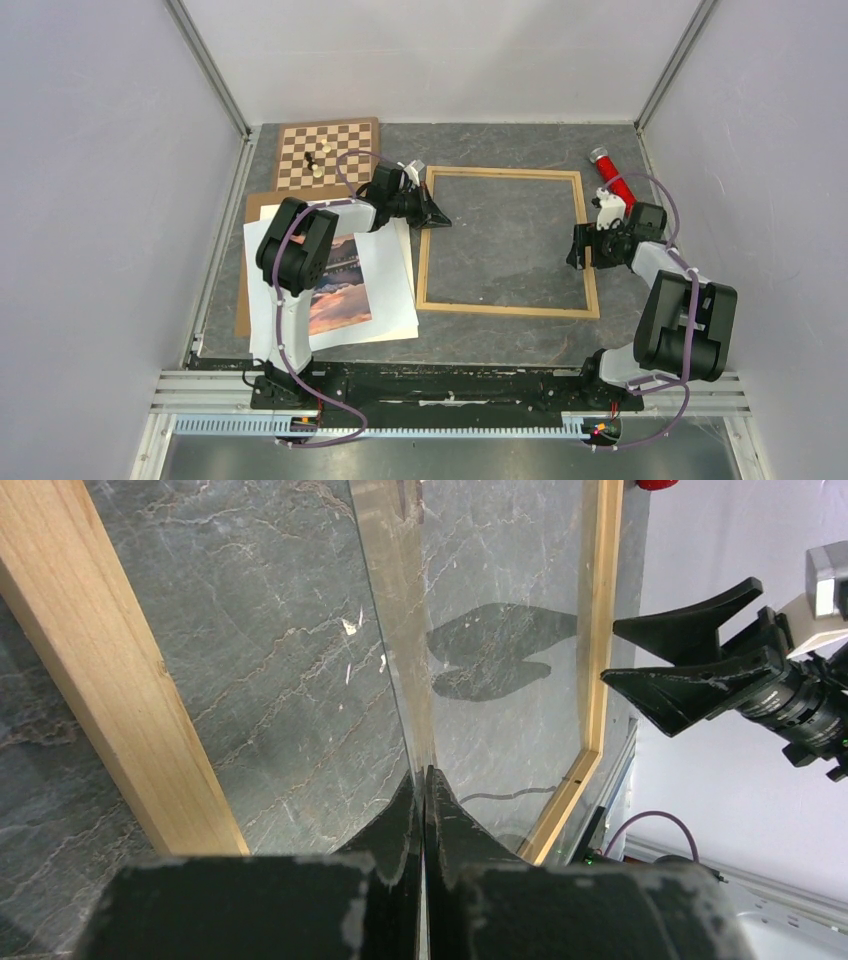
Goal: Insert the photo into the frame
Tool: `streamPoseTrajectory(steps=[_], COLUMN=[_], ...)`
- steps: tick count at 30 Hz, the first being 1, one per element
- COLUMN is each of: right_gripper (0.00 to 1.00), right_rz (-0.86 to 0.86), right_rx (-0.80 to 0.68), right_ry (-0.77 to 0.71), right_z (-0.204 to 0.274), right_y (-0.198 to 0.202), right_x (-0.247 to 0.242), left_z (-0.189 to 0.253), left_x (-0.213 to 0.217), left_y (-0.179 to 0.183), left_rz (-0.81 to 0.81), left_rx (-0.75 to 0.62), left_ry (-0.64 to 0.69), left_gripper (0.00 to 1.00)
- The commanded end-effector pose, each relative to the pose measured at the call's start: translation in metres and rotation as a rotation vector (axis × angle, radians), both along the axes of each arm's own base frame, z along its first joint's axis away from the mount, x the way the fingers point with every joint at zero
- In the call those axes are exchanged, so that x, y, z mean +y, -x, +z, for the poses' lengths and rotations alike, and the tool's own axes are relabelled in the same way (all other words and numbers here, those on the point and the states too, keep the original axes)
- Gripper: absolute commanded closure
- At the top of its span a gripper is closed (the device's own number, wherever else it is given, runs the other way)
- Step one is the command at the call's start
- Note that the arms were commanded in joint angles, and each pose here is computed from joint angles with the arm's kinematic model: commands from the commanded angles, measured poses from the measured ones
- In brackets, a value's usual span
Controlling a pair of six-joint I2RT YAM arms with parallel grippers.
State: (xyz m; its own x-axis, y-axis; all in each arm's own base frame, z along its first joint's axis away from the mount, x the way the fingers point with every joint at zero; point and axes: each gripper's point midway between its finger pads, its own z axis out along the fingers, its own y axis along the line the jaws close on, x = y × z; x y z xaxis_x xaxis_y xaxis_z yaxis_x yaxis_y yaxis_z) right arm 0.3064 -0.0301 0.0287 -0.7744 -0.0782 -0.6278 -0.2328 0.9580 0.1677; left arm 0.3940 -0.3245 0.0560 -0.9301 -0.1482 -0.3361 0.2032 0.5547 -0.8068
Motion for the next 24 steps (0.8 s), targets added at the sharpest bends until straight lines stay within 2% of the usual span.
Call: streamPoseTrajectory(steps=[1,9,13,18,24], right_gripper=[0.22,0.23,0.25,0.27,0.28], right_rz=[-0.038,-0.183,-0.261,-0.322,-0.292], right_rx=[-0.108,-0.167,-0.196,-0.175,-0.138], right_ry=[0.018,-0.046,-0.025,0.018,-0.006], right_z=[0.038,0.065,0.073,0.068,0.047], right_y=[-0.028,-0.048,-0.057,-0.059,-0.05], right_x=[-0.008,-0.032,-0.046,-0.06,-0.051], left_z=[0.015,0.014,0.015,0.016,0.024], left_x=[-0.006,-0.005,-0.006,-0.006,-0.012], left_y=[-0.006,-0.006,-0.004,-0.003,-0.001], left_rz=[-0.028,-0.032,-0.048,-0.06,-0.086], left_rx=[-0.042,-0.039,-0.046,-0.05,-0.055], left_ry=[0.039,0.037,0.035,0.038,0.091], left_gripper=[0.98,0.98,0.98,0.98,0.98])
